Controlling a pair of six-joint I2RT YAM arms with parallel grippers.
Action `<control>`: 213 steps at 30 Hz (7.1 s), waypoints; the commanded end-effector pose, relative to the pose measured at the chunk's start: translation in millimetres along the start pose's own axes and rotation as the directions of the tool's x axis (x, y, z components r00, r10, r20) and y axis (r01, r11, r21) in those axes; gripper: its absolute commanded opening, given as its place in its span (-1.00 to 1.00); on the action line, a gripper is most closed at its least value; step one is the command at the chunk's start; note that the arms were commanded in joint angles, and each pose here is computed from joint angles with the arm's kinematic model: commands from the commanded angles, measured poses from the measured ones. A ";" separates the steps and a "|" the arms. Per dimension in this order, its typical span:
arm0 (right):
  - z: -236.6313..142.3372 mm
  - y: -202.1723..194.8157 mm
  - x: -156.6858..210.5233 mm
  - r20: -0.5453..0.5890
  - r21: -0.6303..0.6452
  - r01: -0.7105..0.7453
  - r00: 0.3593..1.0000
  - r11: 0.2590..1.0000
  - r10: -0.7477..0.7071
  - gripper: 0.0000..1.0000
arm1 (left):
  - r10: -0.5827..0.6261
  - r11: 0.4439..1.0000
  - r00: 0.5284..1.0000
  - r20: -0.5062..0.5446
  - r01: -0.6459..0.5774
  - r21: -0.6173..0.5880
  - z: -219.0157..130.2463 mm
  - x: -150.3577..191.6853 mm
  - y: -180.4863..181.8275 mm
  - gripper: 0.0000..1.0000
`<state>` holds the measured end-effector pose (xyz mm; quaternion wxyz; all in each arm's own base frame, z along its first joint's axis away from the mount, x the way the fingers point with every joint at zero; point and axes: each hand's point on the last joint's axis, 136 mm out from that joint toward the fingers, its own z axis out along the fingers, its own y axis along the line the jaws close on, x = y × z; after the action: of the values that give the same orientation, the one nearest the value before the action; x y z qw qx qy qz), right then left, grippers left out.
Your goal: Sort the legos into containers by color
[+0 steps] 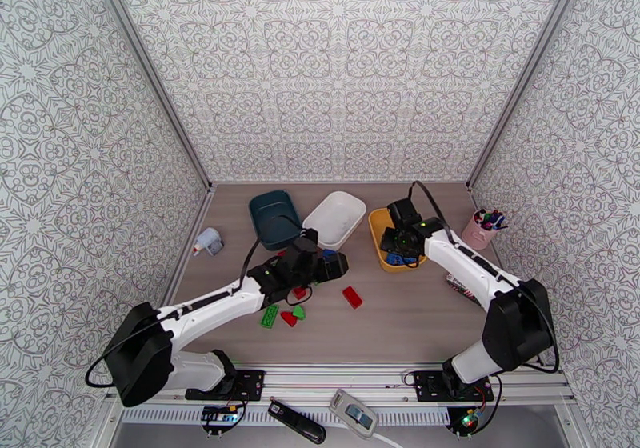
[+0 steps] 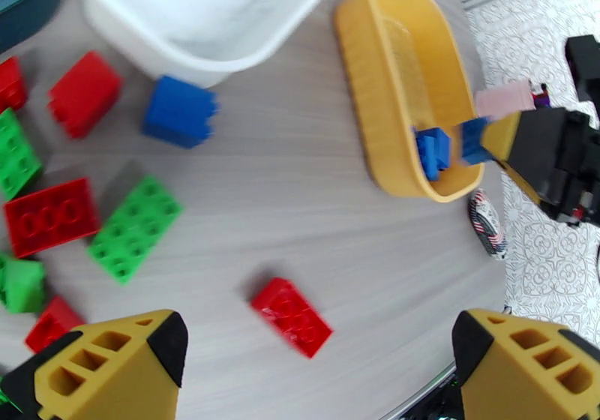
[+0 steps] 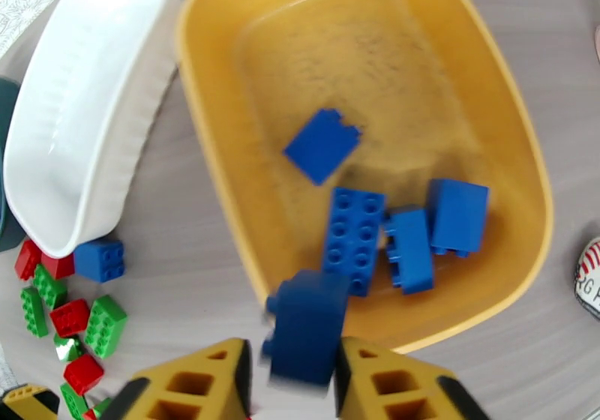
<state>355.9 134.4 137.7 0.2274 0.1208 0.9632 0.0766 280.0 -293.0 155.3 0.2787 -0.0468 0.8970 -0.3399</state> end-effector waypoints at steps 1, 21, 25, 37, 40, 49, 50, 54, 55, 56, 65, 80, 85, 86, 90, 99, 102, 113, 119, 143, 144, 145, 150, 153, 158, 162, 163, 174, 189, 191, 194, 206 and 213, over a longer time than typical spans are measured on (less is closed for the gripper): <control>-4.4 -5.6 1.9 0.002 0.016 0.026 1.000 1.000 -0.026 0.13 | 0.022 1.000 0.999 0.046 -0.023 0.016 -5.9 -12.9 -11.8 0.98; 19.1 130.4 52.6 -0.076 -0.189 0.180 0.977 0.965 -0.197 0.29 | -0.131 0.979 0.973 0.188 0.156 -0.127 -73.8 -27.3 85.6 0.99; 34.5 166.8 67.9 -0.102 -0.225 0.190 0.971 0.956 -0.217 0.31 | -0.156 0.974 0.967 0.201 0.185 -0.132 -82.9 -22.5 98.4 0.99; 73.8 196.1 76.9 -0.136 -0.214 0.139 0.976 0.967 -0.170 0.40 | -0.201 0.962 0.953 0.226 0.236 -0.138 -100.0 -8.9 122.5 0.99; 82.3 196.0 76.5 -0.137 -0.195 0.141 0.976 0.971 -0.169 0.40 | -0.208 0.960 0.951 0.228 0.243 -0.136 -101.6 -7.8 125.4 0.99; 105.0 188.0 73.5 -0.135 -0.095 0.150 0.977 0.984 -0.162 0.39 | -0.213 0.960 0.950 0.229 0.247 -0.132 -104.0 -6.1 127.1 0.99; 106.4 187.4 71.8 -0.133 -0.088 0.150 0.978 0.985 -0.161 0.38 | -0.212 0.960 0.950 0.228 0.246 -0.134 -104.0 -5.4 127.9 0.99; 112.2 183.7 69.5 -0.127 -0.057 0.154 0.979 0.986 -0.160 0.37 | -0.216 0.959 0.949 0.231 0.250 -0.133 -105.5 -4.2 129.4 0.99; 113.6 183.5 67.9 -0.125 -0.055 0.152 0.980 0.987 -0.158 0.37 | -0.215 0.959 0.949 0.231 0.250 -0.135 -105.7 -3.7 130.1 0.99; 116.1 182.0 67.8 -0.128 -0.049 0.151 0.979 0.987 -0.156 0.36 | -0.216 0.959 0.949 0.231 0.251 -0.134 -106.1 -3.5 130.4 0.99; 128.4 174.6 60.7 -0.132 -0.023 0.149 0.980 0.989 -0.151 0.23 | -0.220 0.958 0.946 0.238 0.256 -0.130 -108.8 -3.8 131.5 0.99; 106.4 166.0 60.9 -0.114 -0.056 0.153 0.981 0.987 -0.158 -0.19 | -0.224 0.957 0.950 0.219 0.257 -0.136 -102.9 -6.1 131.4 0.99; 87.8 157.6 61.2 -0.096 -0.073 0.153 0.982 0.985 -0.160 -0.21 | -0.224 0.959 0.954 0.198 0.252 -0.127 -94.6 -9.0 126.2 0.99; 83.8 155.2 61.6 -0.093 -0.075 0.155 0.983 0.985 -0.162 -0.21 | -0.224 0.960 0.955 0.194 0.250 -0.125 -92.8 -9.4 124.9 0.99; 66.9 141.0 59.6 -0.066 -0.062 0.171 0.982 0.983 -0.175 -0.23 | -0.210 0.965 0.961 0.178 0.233 -0.118 -86.7 -11.9 117.7 0.99; 11.0 72.4 23.8 0.037 -0.022 0.114 0.993 0.993 -0.113 -0.25 | -0.133 0.979 0.985 0.110 0.148 -0.140 -64.7 -10.8 94.1 0.97; -0.7 32.4 8.3 0.062 0.009 0.061 0.996 0.998 -0.062 -0.24 | -0.085 0.984 0.993 0.084 0.097 -0.149 -56.7 -10.0 80.3 0.96; -0.4 -38.1 -13.0 0.029 0.082 -0.005 1.000 0.997 0.002 0.22 | -0.001 0.988 1.000 0.018 0.004 -0.152 -33.0 3.0 48.1 0.95; -6.2 -27.4 -4.3 0.008 0.020 0.036 0.999 0.999 -0.036 0.35 | -0.005 0.985 0.999 0.036 0.011 -0.173 -40.1 2.4 52.0 0.95; 57.4 59.0 191.3 -0.308 -0.098 0.572 0.760 0.814 -0.572 0.50 | -0.157 0.951 0.974 0.166 0.194 -0.240 -91.9 2.8 118.5 0.99; 60.8 58.1 193.3 -0.314 -0.091 0.575 0.758 0.813 -0.572 0.50 | -0.160 0.950 0.972 0.169 0.199 -0.242 -93.2 3.1 120.0 0.99; 64.3 56.7 195.1 -0.321 -0.083 0.577 0.756 0.813 -0.570 0.50 | -0.164 0.949 0.972 0.169 0.202 -0.242 -93.8 4.2 121.4 0.99; 73.7 54.4 194.4 -0.326 -0.049 0.574 0.764 0.818 -0.556 0.48 | -0.172 0.946 0.971 0.168 0.210 -0.246 -93.8 6.5 124.3 0.99; 75.6 56.6 190.7 -0.317 -0.036 0.571 0.772 0.820 -0.551 0.42 | -0.172 0.947 0.971 0.164 0.209 -0.244 -92.0 7.1 124.3 0.99; 75.8 63.0 183.2 -0.303 -0.043 0.542 0.794 0.839 -0.528 0.22 | -0.174 0.948 0.972 0.157 0.209 -0.239 -88.1 6.9 122.8 0.99; 77.8 66.6 177.5 -0.303 -0.052 0.516 0.808 0.855 -0.506 0.07 | -0.174 0.950 0.973 0.153 0.206 -0.234 -84.7 6.1 120.9 0.98; 78.5 67.5 176.4 -0.304 -0.057 0.510 0.810 0.858 -0.501 0.03 | -0.173 0.951 0.973 0.151 0.205 -0.230 -83.6 5.6 119.8 0.99; 65.6 84.1 155.2 -0.278 -0.147 0.406 0.858 0.902 -0.431 -0.34 | -0.152 0.975 0.978 0.145 0.172 -0.140 -65.0 -5.9 98.3 0.99; 32.4 152.0 41.4 -0.176 -0.448 0.070 0.970 0.891 -0.165 -0.36 | -0.117 0.993 0.987 0.106 0.117 0.008 -23.6 -74.3 42.2 0.96; 37.3 159.6 24.0 -0.184 -0.468 0.023 0.975 0.884 -0.122 -0.36 | -0.116 0.993 0.986 0.118 0.117 -0.003 -26.3 -85.0 41.6 0.95; 46.0 169.4 3.5 -0.199 -0.500 -0.040 0.978 0.865 -0.070 -0.33 | -0.109 0.993 0.985 0.130 0.113 -0.023 -34.2 -91.7 43.6 0.95; 58.4 199.3 -36.8 -0.209 -0.530 -0.086 0.978 0.844 -0.031 0.20 | -0.094 0.975 0.985 0.142 0.120 -0.188 -75.0 -51.1 94.8 0.95; 38.5 191.4 -36.2 -0.166 -0.519 -0.032 0.984 0.854 -0.064 0.15 | -0.091 0.958 0.988 0.125 0.121 -0.261 -93.2 -27.6 117.1 0.93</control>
<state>451.6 314.9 130.5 0.1482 0.0577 0.9259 0.3426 278.0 -155.5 165.1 0.3145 -0.1487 0.8999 -0.2629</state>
